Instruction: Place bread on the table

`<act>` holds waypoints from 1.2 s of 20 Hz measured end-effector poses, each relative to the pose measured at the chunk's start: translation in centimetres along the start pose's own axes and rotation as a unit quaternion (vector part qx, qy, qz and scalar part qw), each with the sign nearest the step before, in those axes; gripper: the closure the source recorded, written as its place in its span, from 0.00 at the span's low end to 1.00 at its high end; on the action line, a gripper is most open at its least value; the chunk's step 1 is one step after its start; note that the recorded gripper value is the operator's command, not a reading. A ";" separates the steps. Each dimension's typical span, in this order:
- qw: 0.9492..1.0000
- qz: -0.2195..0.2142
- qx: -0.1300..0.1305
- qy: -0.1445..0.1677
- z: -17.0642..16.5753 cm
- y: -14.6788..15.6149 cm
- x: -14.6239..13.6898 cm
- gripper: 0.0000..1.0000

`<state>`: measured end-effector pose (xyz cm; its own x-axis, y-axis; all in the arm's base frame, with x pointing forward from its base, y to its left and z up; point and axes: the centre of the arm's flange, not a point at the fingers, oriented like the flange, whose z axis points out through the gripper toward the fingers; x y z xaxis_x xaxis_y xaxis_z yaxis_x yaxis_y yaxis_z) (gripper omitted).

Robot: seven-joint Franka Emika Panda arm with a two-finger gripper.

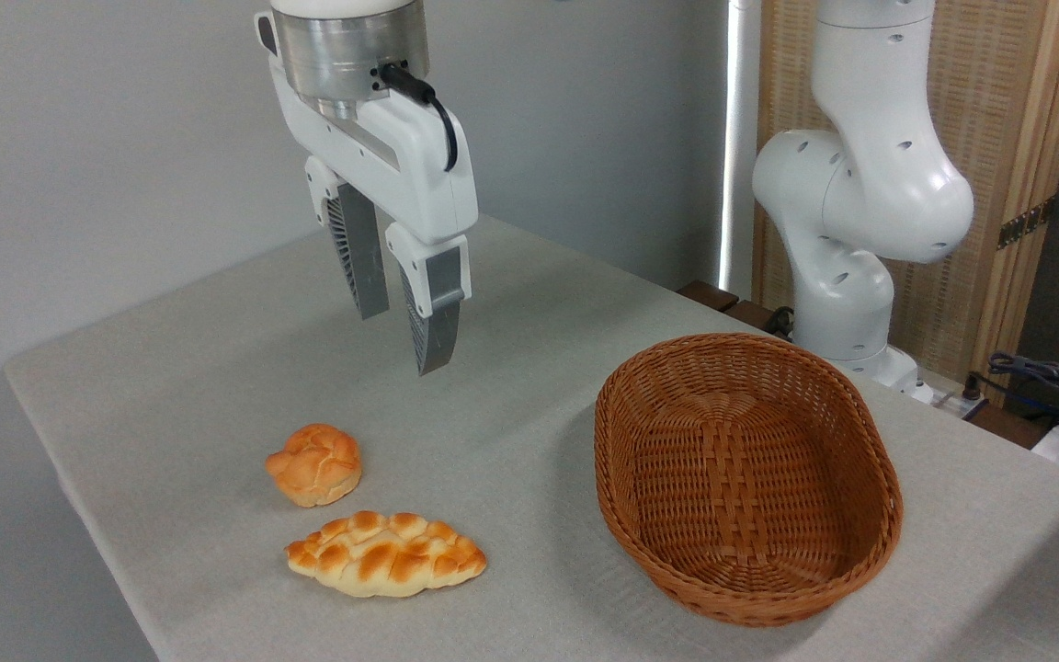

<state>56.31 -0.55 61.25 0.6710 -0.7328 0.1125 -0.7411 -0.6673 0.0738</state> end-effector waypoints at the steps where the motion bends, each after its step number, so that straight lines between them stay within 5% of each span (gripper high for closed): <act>1: 1.000 -0.001 -0.002 -0.002 0.2 0.0 -0.1 0.00; 13: 1.000 -0.004 -0.003 -0.003 0.8 0.4 -0.9 0.00; 24: 0.999 0.001 0.021 -0.030 0.7 0.2 -1.3 0.00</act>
<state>55.34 0.21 60.43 0.6701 -0.7404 0.0530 -0.7422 -0.6694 0.0323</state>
